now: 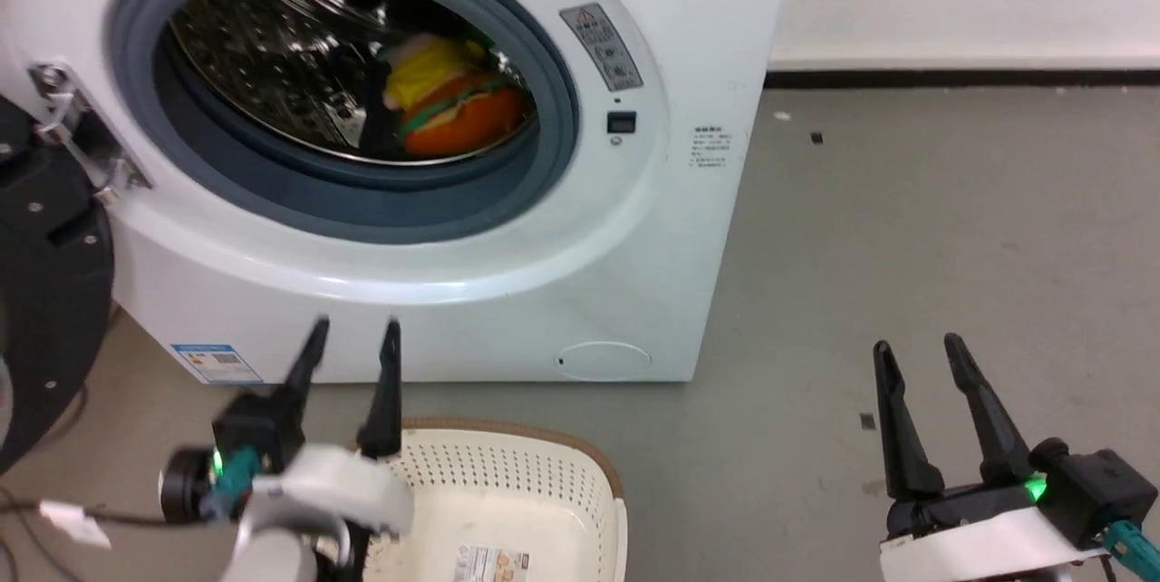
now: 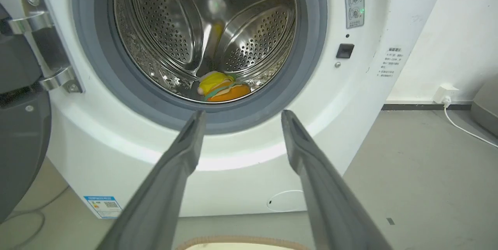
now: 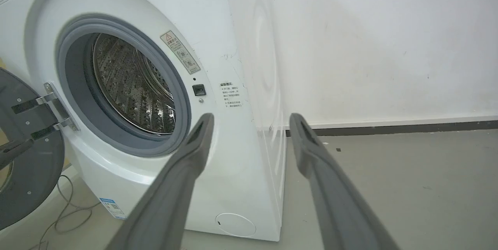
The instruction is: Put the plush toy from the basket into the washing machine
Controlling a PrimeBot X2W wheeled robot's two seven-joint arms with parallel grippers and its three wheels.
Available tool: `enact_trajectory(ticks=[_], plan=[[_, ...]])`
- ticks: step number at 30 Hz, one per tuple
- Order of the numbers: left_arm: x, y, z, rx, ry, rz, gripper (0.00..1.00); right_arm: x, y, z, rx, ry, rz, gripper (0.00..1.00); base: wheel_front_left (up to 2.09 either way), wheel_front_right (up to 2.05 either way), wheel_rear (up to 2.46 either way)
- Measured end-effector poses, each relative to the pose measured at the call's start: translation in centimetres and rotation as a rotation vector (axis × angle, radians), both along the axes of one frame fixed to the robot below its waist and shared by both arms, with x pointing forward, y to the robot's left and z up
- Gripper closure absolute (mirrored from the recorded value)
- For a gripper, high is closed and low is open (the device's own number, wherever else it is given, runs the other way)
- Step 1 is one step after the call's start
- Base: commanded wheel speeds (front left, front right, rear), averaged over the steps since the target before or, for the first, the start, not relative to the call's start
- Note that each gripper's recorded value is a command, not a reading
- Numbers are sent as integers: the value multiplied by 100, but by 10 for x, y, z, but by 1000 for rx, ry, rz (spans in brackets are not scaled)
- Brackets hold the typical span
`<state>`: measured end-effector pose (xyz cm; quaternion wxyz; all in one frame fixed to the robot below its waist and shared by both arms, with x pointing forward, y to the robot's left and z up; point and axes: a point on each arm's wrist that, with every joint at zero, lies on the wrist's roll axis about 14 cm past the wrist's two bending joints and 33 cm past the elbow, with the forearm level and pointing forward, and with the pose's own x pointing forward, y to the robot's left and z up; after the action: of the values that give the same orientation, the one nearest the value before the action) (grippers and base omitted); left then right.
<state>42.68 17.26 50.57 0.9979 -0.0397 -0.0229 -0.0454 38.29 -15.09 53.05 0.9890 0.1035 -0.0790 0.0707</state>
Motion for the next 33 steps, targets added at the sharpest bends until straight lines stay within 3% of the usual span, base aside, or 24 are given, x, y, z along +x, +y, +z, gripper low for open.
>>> enact_trajectory(ticks=[6, 15, 16, 33], plan=[[-43, 4, -20, -28, 55, 50, 0, -7, 9, 4, 2, -10, 28, 0, 0, 0, 0], [-64, -2, -29, -56, 78, 58, 0, -17, 8, -9, 0, 32, 25, 0, 0, 0, 0], [-65, -3, -30, -55, 81, 50, 100, -16, 8, -10, 0, 34, 25, 100, 0, 0, 0], [-64, -3, -27, -42, 83, 48, 100, -17, 8, -11, -22, 48, 26, 100, 0, 0, 0]])
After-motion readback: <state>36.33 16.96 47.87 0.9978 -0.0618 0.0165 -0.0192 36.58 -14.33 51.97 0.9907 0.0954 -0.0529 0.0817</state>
